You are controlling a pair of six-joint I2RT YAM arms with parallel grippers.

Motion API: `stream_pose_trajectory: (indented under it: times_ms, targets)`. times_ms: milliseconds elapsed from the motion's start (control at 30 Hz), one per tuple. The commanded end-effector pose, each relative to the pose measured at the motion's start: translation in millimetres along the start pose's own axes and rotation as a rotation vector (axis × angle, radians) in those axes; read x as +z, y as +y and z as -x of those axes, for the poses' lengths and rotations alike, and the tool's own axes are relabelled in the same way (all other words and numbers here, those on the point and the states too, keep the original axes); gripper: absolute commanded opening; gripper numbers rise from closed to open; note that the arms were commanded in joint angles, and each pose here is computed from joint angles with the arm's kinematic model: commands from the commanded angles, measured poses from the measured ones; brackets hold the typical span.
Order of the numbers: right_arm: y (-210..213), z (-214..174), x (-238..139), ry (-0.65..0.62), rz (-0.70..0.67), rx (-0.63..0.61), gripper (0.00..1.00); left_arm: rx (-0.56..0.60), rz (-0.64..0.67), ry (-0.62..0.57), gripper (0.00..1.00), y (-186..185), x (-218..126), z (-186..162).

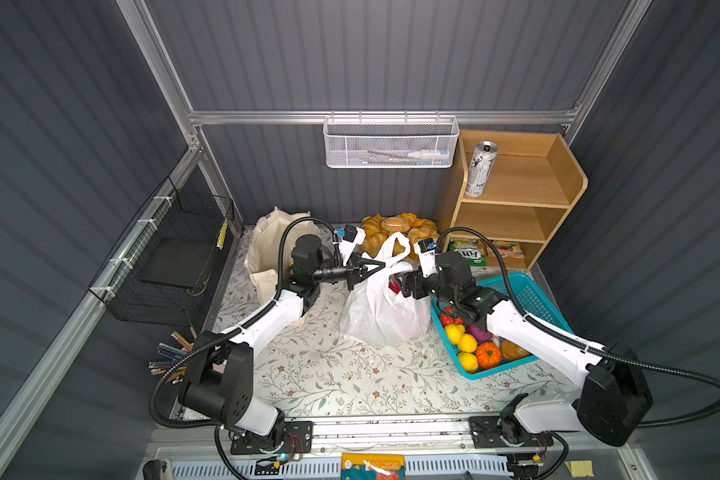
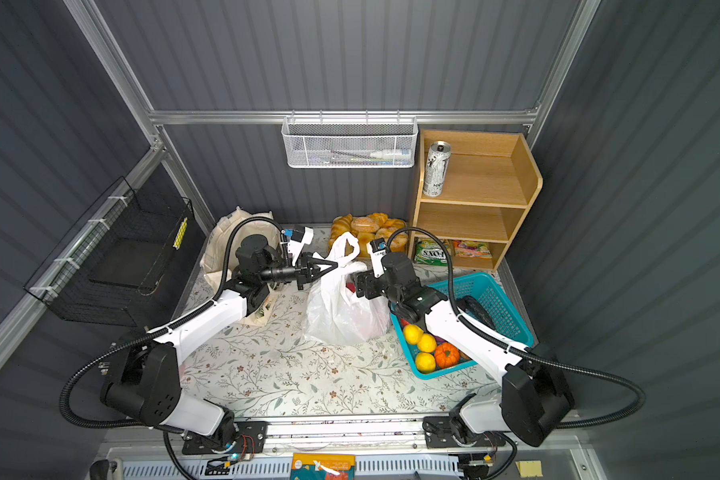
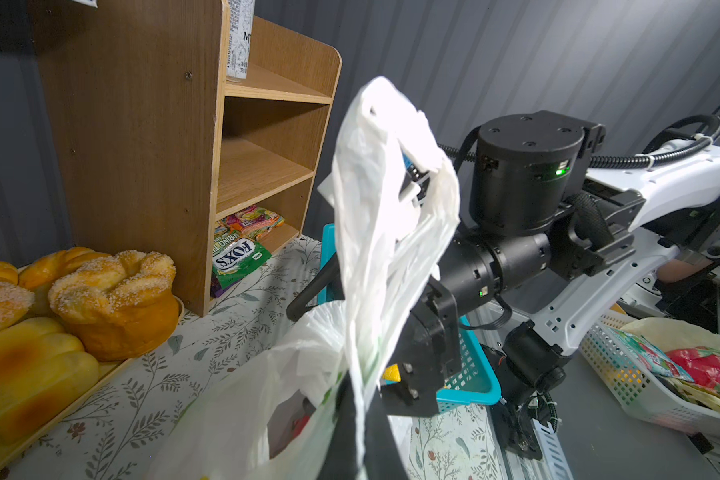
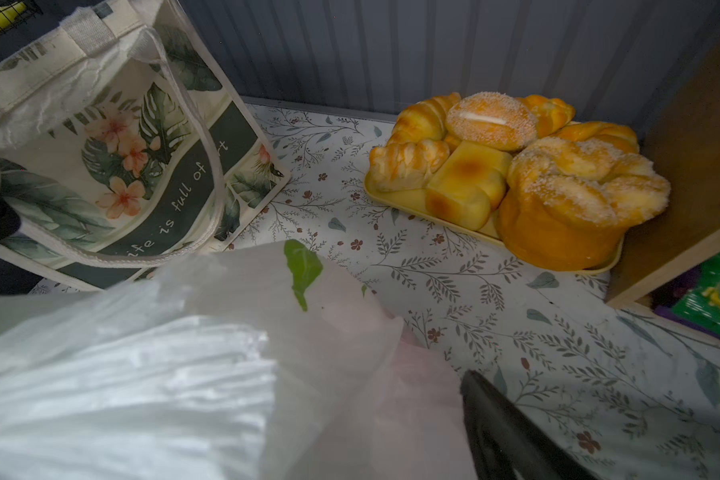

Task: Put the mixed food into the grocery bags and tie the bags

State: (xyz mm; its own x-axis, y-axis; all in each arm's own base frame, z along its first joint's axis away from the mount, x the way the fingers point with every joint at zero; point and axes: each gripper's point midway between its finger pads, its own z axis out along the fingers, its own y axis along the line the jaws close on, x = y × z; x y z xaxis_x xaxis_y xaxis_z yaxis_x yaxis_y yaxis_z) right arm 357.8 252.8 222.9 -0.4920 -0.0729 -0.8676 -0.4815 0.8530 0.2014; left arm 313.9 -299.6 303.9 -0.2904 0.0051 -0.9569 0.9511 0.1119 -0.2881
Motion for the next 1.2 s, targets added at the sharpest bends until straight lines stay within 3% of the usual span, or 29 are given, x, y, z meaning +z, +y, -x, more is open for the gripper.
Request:
stream_pose_trajectory:
  times_ms: [0,233,300,333,367,500,533,900,1167]
  targets:
    - [12,38,-2,-0.107,0.053,0.006,0.89,0.021,-0.029,0.003,0.0,-3,1,5]
    - [26,58,16,-0.134,0.114,0.023,0.89,0.013,-0.04,0.008,0.0,-4,1,5]
    - [27,60,24,-0.15,0.126,0.033,0.86,0.009,-0.042,0.009,0.0,-3,2,4]
    - [28,61,27,-0.161,0.139,0.037,0.8,0.006,-0.042,0.01,0.0,-3,2,3]
    - [30,61,29,-0.168,0.155,0.042,0.67,0.001,-0.043,0.011,0.0,-2,2,3]
    - [24,59,26,-0.185,0.147,0.072,0.05,-0.013,-0.043,0.006,0.0,-2,1,1]
    - [22,60,22,-0.198,0.135,0.077,0.0,-0.011,-0.039,0.005,0.0,-3,1,1]
    - [-15,38,-58,-0.269,-0.058,0.211,0.0,0.02,0.063,-0.048,0.0,10,-7,15]
    - [-15,11,-46,-0.201,-0.086,0.181,0.01,0.023,0.069,-0.066,0.0,18,-4,11]
